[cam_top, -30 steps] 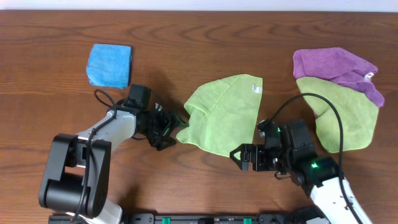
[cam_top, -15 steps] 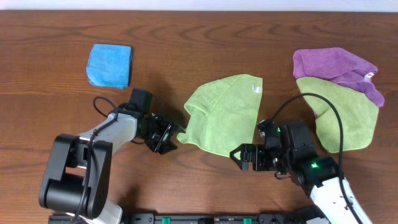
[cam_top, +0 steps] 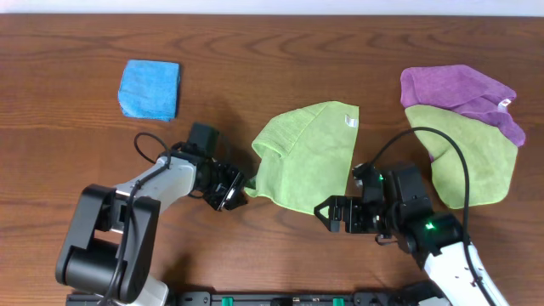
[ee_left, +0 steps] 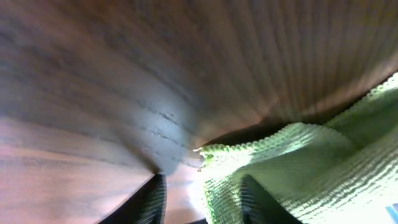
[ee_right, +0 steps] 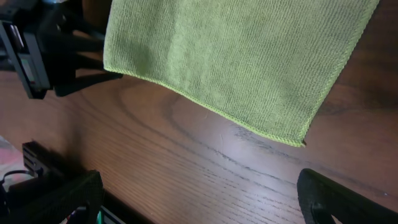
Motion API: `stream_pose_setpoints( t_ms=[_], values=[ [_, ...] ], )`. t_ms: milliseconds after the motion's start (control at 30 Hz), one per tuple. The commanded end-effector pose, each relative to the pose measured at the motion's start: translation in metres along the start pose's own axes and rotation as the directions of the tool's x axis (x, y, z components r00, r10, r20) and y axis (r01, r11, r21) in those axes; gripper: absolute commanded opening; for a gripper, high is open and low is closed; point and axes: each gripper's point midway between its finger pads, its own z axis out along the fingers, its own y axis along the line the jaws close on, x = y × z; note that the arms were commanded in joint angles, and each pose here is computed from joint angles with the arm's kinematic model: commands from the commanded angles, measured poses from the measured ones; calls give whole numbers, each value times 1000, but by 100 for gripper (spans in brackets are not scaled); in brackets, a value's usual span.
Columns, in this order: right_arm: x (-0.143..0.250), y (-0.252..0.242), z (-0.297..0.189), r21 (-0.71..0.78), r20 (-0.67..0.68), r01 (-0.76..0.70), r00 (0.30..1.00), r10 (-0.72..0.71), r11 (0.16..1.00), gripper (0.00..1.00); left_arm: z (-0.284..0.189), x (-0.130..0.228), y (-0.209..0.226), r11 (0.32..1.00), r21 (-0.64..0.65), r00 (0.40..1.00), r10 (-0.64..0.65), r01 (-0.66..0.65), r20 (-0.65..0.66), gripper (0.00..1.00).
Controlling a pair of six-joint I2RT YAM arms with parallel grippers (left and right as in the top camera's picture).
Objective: Fold the cloth
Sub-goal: 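Reach the left gripper to the green cloth's left corner and grasp it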
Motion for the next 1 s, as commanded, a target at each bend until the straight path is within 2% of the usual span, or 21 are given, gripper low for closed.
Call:
stream_pose_setpoints(
  t_ms=[0, 67, 167, 433, 633, 967],
  values=[
    [-2, -1, -2, -2, 10, -20, 1000, 20, 1000, 99, 6, -19, 20, 997, -73, 995, -17, 24, 102, 28],
    [-2, -1, -2, -2, 10, -20, 1000, 20, 1000, 99, 7, -20, 21, 997, -80, 993, -13, 22, 114, 16],
    [-2, -1, -2, -2, 9, -21, 1000, 21, 1000, 99, 7, -22, 22, 996, -86, 992, -10, 21, 128, 6],
    [5, -4, -2, 11, -15, -42, 999, 42, 999, 99, 4, -29, 12, 996, -57, 987, 72, -65, 143, 6],
    [8, -21, -2, 98, -12, -58, 998, 59, 994, 99, -5, -28, -6, 986, -28, 977, 169, -166, 127, 6],
    [17, -42, 13, 144, -6, -106, 994, 108, 984, 99, -38, -17, -38, 939, -25, 926, 344, -344, 156, 6]
  ],
)
